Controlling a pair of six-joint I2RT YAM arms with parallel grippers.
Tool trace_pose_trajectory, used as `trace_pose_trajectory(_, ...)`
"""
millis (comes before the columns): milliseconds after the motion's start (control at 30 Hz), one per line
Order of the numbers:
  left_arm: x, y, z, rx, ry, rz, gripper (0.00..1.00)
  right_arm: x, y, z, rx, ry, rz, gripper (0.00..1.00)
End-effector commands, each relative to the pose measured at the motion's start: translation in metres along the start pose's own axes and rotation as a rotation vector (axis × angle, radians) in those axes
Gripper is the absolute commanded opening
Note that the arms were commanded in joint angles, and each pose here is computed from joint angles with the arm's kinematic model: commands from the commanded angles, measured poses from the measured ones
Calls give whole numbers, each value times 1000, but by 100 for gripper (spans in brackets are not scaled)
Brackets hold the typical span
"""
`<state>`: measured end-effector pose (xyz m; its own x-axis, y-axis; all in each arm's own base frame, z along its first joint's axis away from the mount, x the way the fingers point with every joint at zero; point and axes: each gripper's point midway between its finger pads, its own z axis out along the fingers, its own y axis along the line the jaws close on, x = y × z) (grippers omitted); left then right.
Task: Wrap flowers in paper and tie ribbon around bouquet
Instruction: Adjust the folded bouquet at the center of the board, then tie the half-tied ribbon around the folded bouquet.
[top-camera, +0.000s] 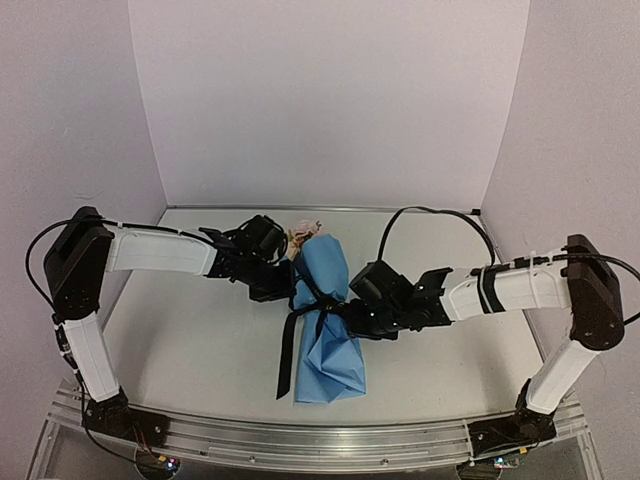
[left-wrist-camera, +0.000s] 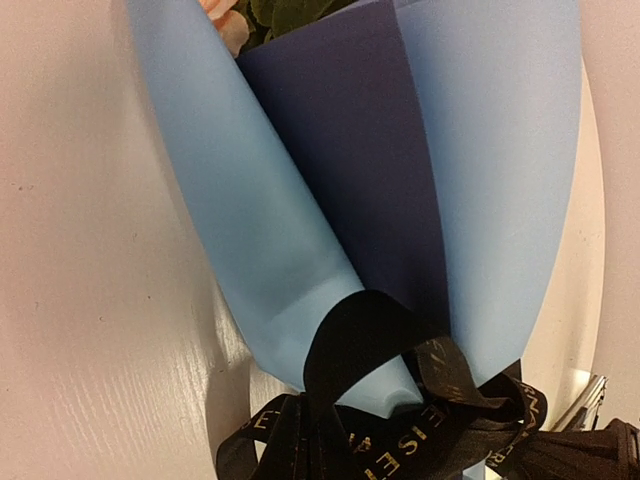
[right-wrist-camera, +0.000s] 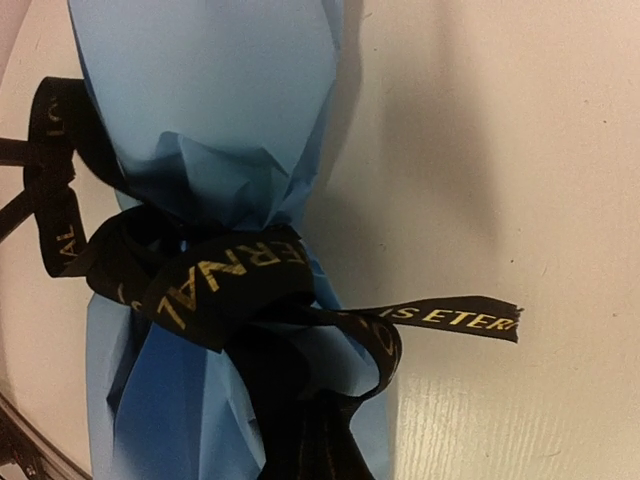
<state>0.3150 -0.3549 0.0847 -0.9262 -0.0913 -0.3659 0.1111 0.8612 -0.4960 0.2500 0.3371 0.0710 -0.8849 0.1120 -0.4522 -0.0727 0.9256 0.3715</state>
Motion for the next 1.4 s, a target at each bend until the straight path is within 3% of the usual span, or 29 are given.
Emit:
trace_pose_trajectory(0,-12,-13,-20,54,-45,26,0,-24,1,-20,23,-74,-34,17)
trace_pose_trajectory(267,-11,-15,-20,67,-40,32,0,-27,-3,-40,29,-76,-169,45)
trace_pose_trajectory(533,-12,-17,-18,67,-33,37,0,-34,6,-46,0,-62,-402,54)
trace_pose_trajectory(800,-12,-18,-16,68,-25,39,0,-49,-24,-38,54,-48,-412,55)
trace_pose_trajectory(1067,-11,-18,-15,70,-23,38,0,-43,-9,-17,-55,30,-474,50)
trace_pose_trajectory(1367,-9,-17,-15,72,-18,39,0,-50,-12,-1,-57,42,-476,45)
